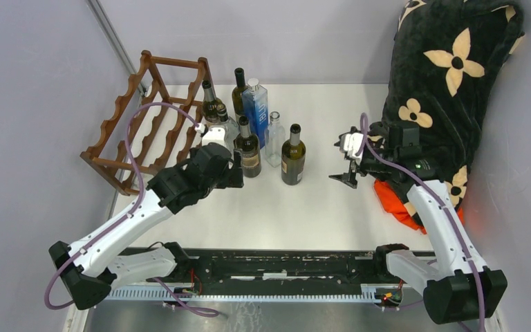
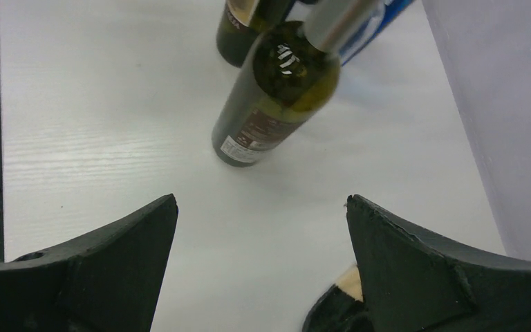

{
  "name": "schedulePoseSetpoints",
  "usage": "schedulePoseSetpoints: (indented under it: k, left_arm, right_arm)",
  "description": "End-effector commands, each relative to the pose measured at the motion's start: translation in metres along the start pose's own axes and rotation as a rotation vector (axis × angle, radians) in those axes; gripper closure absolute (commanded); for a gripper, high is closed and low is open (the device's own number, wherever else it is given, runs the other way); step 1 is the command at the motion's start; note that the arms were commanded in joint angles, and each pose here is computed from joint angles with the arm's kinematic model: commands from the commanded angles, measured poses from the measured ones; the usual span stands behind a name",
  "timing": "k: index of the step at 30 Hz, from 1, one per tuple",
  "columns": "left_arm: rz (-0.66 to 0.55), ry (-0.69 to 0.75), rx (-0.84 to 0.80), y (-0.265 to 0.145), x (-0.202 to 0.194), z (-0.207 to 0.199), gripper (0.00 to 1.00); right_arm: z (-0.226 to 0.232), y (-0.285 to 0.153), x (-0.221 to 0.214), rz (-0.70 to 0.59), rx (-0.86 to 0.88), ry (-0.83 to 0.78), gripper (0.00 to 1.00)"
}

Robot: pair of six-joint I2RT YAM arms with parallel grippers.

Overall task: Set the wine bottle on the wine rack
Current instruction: Place the wine bottle in the wine rack.

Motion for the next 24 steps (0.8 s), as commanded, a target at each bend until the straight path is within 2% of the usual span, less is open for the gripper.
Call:
schedulePoseSetpoints:
  k: [1, 8, 14, 21, 24]
  left_arm:
    - [-0.102, 0.071, -0.024, -0.023, 0.049, -0.004, 0.05]
    - [-0.276, 0.110, -0.107, -0.064, 0.120, -0.018, 0.06]
    - [-0.399, 0.108, -0.120, -0.097, 0.153, -0.011, 0.06]
    - [-0.520, 0.117, -0.133, -0.127, 0.173, 0.000, 0.07]
    - [-0.541, 0.141, -0.105, -0.133, 0.178, 0.007, 0.07]
  right_arm:
    - [0.016, 0.005, 0.016, 0.042, 0.099, -0.199, 0.02]
    - [0.047, 0.031, 0.052, -0.018, 0.173, -0.388, 0.02]
    - [0.096, 0.071, 0.085, -0.082, 0.240, -0.500, 0.02]
    - [0.157, 0.150, 0.101, -0.103, 0.288, -0.455, 0.02]
    - [0.164, 0.187, 0.116, -0.141, 0.266, -0.412, 0.02]
Point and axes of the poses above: each gripper's point midway between its finger pads, its own y axis out along the fingers, its own z axis along the line the jaws close on, x = y × z, the point moved 2 cm from there along -y, back along the fingers, and after that the axes turned 2 degrees about y, right-handed, at the moved point
